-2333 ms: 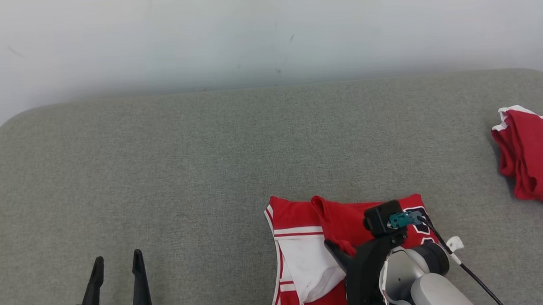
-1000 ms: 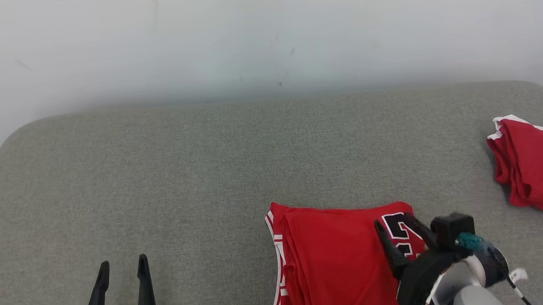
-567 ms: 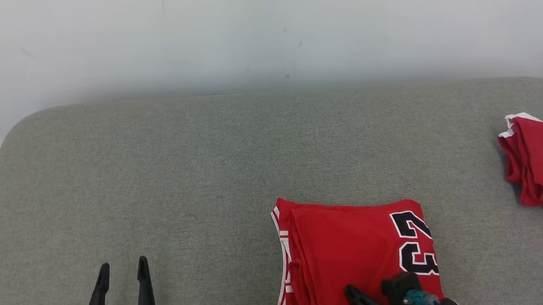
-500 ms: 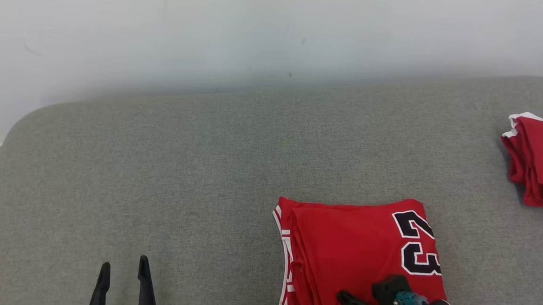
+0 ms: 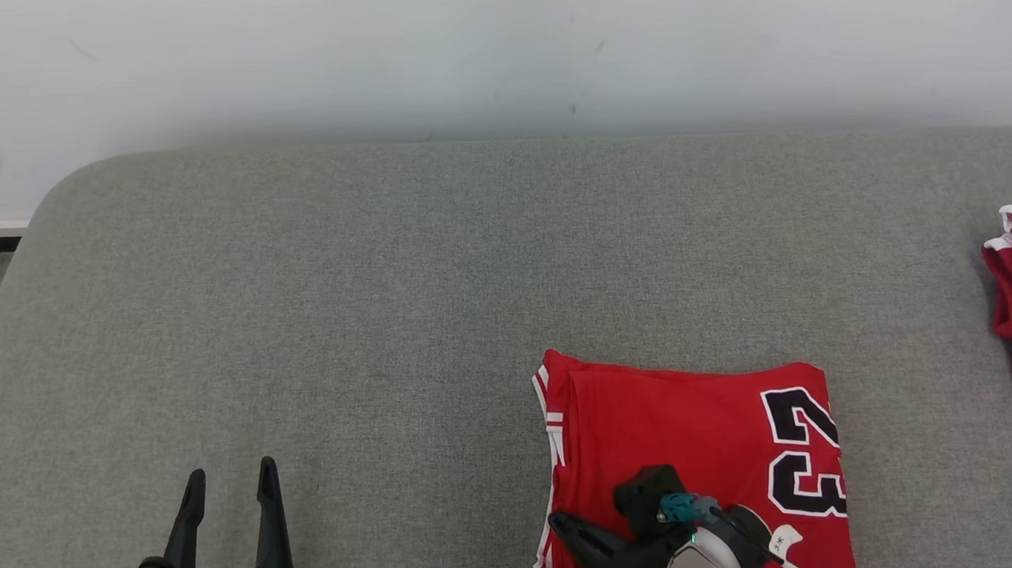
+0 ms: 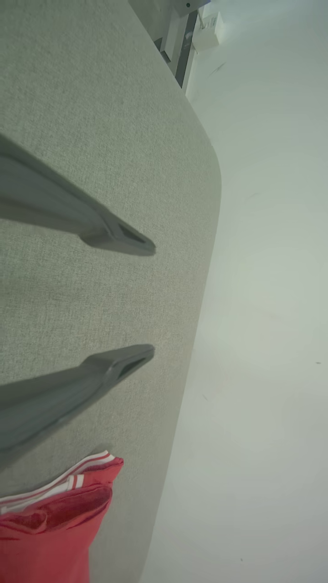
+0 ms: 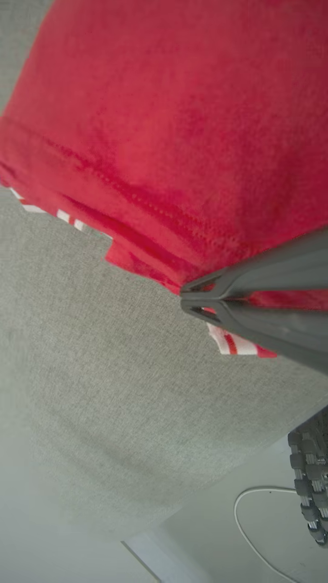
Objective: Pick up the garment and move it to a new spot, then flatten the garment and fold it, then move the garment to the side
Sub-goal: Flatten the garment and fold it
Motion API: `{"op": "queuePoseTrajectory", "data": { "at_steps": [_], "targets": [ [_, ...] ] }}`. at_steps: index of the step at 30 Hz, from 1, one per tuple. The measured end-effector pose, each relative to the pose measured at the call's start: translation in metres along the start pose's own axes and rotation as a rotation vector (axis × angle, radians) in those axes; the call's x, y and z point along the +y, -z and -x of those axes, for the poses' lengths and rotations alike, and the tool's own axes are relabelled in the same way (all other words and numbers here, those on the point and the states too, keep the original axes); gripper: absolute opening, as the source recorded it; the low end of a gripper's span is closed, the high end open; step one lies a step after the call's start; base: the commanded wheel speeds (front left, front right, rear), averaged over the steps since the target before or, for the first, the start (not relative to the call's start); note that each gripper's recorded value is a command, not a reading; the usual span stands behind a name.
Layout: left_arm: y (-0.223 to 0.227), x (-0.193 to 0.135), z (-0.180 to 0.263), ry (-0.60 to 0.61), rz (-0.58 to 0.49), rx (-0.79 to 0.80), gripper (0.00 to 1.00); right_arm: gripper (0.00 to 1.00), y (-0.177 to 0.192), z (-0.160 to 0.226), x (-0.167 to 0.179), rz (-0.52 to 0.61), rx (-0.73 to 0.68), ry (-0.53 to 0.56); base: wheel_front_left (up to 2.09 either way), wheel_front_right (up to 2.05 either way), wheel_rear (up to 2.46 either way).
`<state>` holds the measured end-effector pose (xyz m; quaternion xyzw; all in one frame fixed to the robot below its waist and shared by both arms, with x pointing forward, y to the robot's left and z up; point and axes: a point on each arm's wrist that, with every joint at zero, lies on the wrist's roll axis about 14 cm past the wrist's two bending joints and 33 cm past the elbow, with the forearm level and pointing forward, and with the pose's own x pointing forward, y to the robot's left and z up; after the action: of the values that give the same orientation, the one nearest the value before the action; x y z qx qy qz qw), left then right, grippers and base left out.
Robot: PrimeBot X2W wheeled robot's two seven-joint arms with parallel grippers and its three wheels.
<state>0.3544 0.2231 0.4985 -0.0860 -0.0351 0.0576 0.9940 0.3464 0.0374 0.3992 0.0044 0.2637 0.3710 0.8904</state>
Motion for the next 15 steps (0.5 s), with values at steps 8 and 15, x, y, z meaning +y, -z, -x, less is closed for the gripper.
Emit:
{"op": "queuePoseTrajectory", "data": {
  "at_steps": [8, 15],
  "targets": [
    [-0.002, 0.004, 0.0, -0.017, -0.002, -0.006, 1.0, 0.0, -0.06, 0.004, -0.003, -0.047, -0.252, -0.005, 0.0, 0.0, 0.0],
    [-0.01, 0.0, -0.001, -0.008, -0.003, -0.033, 1.0, 1.0, -0.107, 0.045, -0.049, -0.052, -0.521, 0.16, 0.0, 0.0, 0.0]
  ]
}}
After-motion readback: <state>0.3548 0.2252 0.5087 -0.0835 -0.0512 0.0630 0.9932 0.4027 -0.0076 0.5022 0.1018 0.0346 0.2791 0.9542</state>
